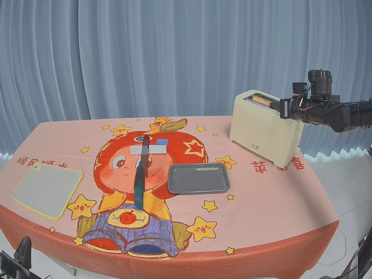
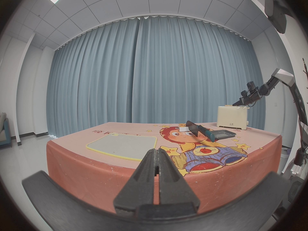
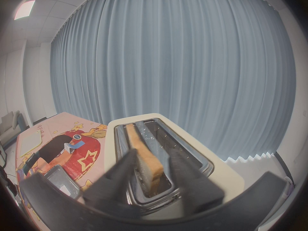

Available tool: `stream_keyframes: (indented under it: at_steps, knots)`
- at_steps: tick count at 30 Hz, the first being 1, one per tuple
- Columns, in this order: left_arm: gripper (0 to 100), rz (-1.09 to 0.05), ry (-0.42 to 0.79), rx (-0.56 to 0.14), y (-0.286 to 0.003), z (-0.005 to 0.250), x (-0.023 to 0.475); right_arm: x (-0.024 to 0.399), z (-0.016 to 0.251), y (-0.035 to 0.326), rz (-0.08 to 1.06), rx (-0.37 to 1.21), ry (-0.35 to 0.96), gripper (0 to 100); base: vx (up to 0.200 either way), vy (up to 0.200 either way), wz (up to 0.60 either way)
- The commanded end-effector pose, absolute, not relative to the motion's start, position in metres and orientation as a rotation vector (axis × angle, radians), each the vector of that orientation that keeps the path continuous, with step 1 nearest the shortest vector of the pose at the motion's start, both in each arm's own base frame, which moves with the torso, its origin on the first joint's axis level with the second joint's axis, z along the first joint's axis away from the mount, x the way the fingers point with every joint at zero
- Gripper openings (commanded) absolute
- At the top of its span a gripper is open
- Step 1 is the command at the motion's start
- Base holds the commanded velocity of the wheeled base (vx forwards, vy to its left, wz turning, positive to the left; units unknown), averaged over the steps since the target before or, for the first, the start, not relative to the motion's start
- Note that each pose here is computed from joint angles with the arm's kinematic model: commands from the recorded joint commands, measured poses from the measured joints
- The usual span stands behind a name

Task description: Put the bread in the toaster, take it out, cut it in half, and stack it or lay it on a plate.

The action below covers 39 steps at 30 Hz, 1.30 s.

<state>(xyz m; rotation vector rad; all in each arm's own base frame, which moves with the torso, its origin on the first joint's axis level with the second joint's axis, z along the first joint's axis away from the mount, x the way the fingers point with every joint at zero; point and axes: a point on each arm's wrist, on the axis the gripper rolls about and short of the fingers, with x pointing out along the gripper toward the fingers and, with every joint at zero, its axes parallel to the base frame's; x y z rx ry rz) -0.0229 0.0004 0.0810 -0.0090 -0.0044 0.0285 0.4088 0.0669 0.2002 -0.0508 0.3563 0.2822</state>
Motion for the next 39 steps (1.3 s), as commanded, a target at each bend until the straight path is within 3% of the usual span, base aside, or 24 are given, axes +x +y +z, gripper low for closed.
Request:
stream_keyframes:
  at_steps: [1, 7, 20, 39]
  knots:
    - [0, 0.029, -0.003, -0.009, 0.000, 0.076, -0.023, 0.406, 0.200, 0.069, 0.288, -0.053, 0.374, 0, 0.000, 0.000, 0.00]
    - [0, 0.029, -0.003, -0.009, 0.000, 0.076, -0.023, 0.405, 0.204, 0.069, 0.287, -0.053, 0.360, 0, 0.000, 0.000, 0.00]
    - [0, 0.029, -0.003, -0.009, 0.000, 0.076, -0.023, 0.388, 0.244, 0.065, 0.286, -0.046, 0.250, 0, 0.000, 0.000, 0.00]
    - [0, 0.029, -0.003, -0.009, 0.000, 0.076, -0.023, 0.333, 0.291, 0.072, 0.327, -0.036, 0.138, 0, 0.000, 0.000, 0.00]
